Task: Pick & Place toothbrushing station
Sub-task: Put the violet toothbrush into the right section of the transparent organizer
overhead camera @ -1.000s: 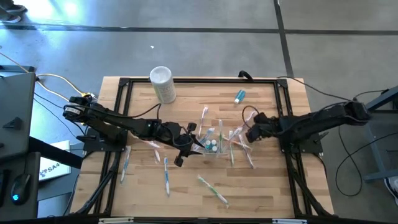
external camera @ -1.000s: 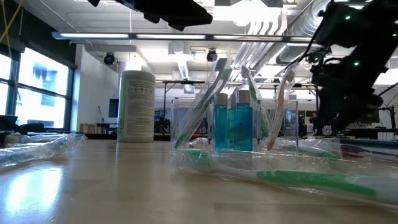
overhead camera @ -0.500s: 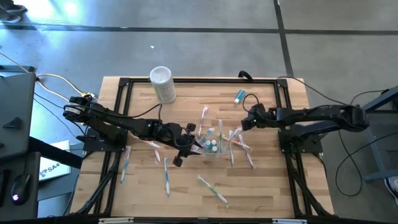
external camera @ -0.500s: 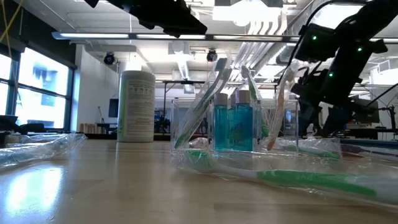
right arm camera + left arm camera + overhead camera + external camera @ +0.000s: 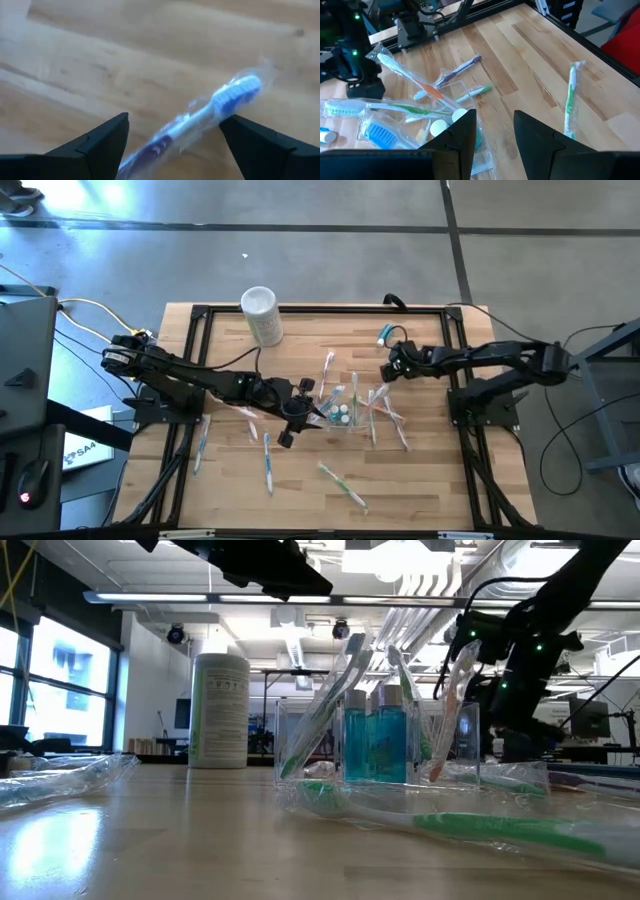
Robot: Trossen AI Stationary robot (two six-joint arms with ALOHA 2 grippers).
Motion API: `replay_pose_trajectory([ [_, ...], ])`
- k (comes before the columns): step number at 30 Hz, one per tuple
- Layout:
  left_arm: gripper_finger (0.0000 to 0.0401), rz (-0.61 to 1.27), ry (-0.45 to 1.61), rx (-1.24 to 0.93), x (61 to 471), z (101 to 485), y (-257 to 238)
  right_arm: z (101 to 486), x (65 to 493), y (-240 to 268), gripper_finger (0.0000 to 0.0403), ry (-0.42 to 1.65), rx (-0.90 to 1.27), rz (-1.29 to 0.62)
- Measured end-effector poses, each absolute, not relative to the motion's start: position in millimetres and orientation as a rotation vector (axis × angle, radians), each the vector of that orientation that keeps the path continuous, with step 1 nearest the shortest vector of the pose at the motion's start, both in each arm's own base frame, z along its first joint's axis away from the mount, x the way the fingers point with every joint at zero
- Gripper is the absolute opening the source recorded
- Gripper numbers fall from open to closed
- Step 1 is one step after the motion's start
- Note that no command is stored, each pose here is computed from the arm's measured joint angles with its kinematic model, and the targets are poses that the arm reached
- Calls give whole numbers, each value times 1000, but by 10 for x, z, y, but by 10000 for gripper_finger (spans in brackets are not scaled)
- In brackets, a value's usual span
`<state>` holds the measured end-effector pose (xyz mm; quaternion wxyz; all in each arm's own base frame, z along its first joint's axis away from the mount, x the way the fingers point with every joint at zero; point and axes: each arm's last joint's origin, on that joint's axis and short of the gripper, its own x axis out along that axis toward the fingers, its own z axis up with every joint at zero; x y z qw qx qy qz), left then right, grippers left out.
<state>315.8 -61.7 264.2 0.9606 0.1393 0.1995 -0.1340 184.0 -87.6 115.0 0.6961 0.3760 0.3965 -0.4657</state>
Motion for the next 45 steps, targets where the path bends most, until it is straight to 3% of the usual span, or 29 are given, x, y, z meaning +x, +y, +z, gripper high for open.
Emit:
replay_pose_trajectory([
  [4, 126, -272, 405, 282, 3158, 2642, -617, 1150, 1848, -926, 310, 870, 801, -1013],
  [8, 126, -272, 404, 282, 3158, 2642, -617, 1144, 1819, -962, 277, 902, 769, -1000],
  [13, 126, -272, 404, 282, 3158, 2642, -617, 1135, 1799, -973, 187, 947, 665, -986],
  [19, 126, -275, 404, 282, 3157, 2642, -618, 1132, 1793, -980, 39, 999, 533, -944],
  [21, 126, -275, 404, 282, 3157, 2642, -618, 1134, 1794, -982, 15, 1017, 488, -923],
  [34, 126, -275, 404, 282, 3157, 2642, -618, 1392, 1771, -870, 6, 938, 368, -851],
  [45, 126, -271, 414, 262, 3155, 2635, -617, 1915, 1546, -295, 5, 758, 336, -540],
])
